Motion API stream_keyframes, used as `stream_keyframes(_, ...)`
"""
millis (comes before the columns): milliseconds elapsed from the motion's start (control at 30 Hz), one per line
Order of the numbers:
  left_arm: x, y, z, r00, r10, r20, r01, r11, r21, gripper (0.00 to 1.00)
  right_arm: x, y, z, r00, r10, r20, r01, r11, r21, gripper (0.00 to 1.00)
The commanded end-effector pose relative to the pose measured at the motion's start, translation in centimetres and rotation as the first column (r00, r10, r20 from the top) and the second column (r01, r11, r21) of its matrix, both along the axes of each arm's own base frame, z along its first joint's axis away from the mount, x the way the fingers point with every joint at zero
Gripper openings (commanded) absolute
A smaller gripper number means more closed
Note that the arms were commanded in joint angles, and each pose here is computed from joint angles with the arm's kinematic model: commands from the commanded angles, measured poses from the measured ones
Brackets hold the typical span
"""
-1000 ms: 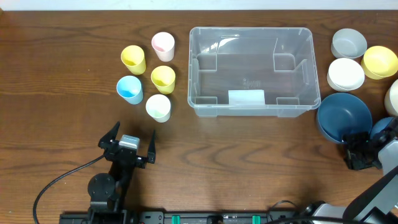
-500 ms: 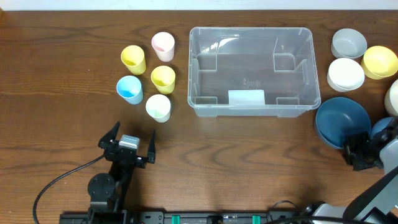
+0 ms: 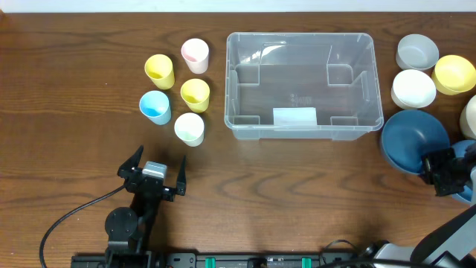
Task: Pack container
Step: 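Grip the teal bowl rim with the right gripper and lift, then carry the teal bowl into the clear container and release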
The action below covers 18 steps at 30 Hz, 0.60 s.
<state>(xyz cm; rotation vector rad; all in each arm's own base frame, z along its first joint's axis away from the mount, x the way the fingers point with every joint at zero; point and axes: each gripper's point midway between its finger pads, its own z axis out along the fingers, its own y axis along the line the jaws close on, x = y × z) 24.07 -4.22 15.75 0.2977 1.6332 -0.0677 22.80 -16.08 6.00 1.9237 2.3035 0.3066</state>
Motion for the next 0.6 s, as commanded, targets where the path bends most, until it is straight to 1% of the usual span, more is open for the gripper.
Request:
stream_keyframes(0, 0.0, 0.0, -1.6, 0.999, -0.002, -0.045, 0.002, 1.0, 0.011, 0.98, 0.8, -0.7, 1.5, 1.0, 0.002, 0.023, -0.001, 1.0, -0.015, 0.01)
stream_keyframes(100, 0.0, 0.0, -1.6, 0.999, -0.002, -0.045, 0.003, 1.0, 0.011, 0.98, 1.5, -1.3, 3.4, 0.999, -0.005, 0.047, 0.006, 1.0, -0.025, 0.01)
stream_keyframes(200, 0.0, 0.0, -1.6, 0.999, -0.002, -0.045, 0.002, 1.0, 0.011, 0.98, 2.5, -2.2, 6.7, 0.997, -0.013, 0.079, 0.017, 0.998, -0.053, 0.01)
stream_keyframes(333, 0.0, 0.0, -1.6, 0.999, -0.002, -0.045, 0.003, 1.0, 0.011, 0.98, 3.4, -3.6, 12.3, 0.99, -0.035, 0.134, 0.049, 0.993, -0.104, 0.01)
stream_keyframes(433, 0.0, 0.0, -1.6, 0.999, -0.002, -0.045, 0.002, 1.0, 0.011, 0.98, 4.2, -3.9, 17.1, 0.98, -0.021, 0.199, 0.052, 0.987, -0.151, 0.01)
stream_keyframes(500, 0.0, 0.0, -1.6, 0.999, -0.002, -0.045, 0.002, 1.0, 0.011, 0.98, 5.1, -3.1, 20.0, 0.964, 0.024, 0.266, 0.019, 0.987, -0.158, 0.02)
stream_keyframes(567, 0.0, 0.0, -1.6, 0.999, -0.002, -0.045, 0.002, 1.0, 0.011, 0.98, 6.9, -0.6, 23.3, 0.915, 0.137, 0.379, -0.087, 0.986, -0.145, 0.02)
